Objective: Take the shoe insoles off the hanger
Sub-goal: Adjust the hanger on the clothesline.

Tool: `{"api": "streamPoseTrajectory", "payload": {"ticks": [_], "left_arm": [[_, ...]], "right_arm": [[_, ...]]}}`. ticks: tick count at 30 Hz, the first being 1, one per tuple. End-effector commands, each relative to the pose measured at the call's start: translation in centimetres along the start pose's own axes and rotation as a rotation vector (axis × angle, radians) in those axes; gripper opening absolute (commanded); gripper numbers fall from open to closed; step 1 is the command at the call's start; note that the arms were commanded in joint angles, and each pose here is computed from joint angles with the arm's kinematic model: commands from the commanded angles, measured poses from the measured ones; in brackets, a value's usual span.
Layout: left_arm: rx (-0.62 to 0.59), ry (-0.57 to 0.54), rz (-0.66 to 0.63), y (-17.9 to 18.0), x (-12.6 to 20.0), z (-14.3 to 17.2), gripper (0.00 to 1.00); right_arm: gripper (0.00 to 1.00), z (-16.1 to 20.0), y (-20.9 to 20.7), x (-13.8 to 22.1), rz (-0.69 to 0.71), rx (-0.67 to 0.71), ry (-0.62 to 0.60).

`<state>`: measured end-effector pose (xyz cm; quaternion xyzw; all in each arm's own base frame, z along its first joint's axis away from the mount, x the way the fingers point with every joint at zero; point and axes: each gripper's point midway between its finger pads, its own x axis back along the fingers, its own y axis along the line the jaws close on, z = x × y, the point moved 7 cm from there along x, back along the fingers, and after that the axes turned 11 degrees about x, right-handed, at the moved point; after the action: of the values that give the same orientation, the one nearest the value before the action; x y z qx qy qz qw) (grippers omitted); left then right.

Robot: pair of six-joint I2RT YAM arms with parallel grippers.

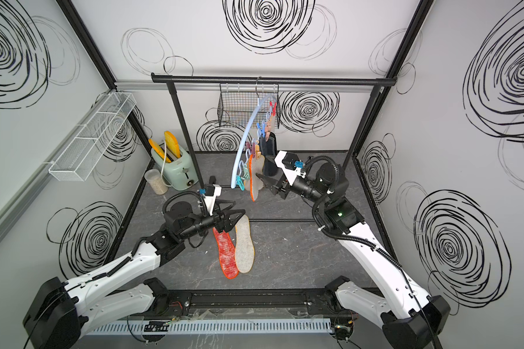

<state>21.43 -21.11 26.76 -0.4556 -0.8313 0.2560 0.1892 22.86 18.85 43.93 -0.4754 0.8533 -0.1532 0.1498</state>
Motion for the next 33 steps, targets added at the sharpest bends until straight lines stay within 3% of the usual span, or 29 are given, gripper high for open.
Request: {"api": "streamPoseTrajectory", "payload": {"ticks": [1,5,10,17,23,28,33], "left_arm": [[-0.183,-0.164,0.086,-3.2,0.2,-2.4,0.85],[-0.269,-0.236,0.083,-4.5,-0.7,-3.1,0.85],[-0.288,-0.309,0.006,-4.1,-2.3,-4.7,0.83],[-0.33,-0.307,0.097,-5.3,-3.9,-5.1,0.78],[-0.348,-0.32,0.093,-5.8,-4.9,-4.6,0.68],[-0.376,-0.31,0.089,-6.9,-6.1,-3.5,0.56],[-0.388,-0.333,0.018,-7.1,-6.8,-3.1,0.52]], "right_arm": [[0.6,-1.3,-2.0,-0.1,0.082,0.018,-0.008],[0.58,-1.8,-3.1,-0.9,0.075,0.011,-0.007],[0.56,-2.4,-3.9,-1.7,0.08,-0.056,-0.01],[0.56,-3.4,-4.5,-1.3,0.114,-0.163,-0.02],[0.57,-3.7,-4.8,-0.8,0.158,-0.22,0.003],[0.53,-3.3,-5.2,-0.7,0.206,-0.37,0.037],[0.49,-3.4,-5.4,-1.1,0.203,-0.511,0.075]]}}
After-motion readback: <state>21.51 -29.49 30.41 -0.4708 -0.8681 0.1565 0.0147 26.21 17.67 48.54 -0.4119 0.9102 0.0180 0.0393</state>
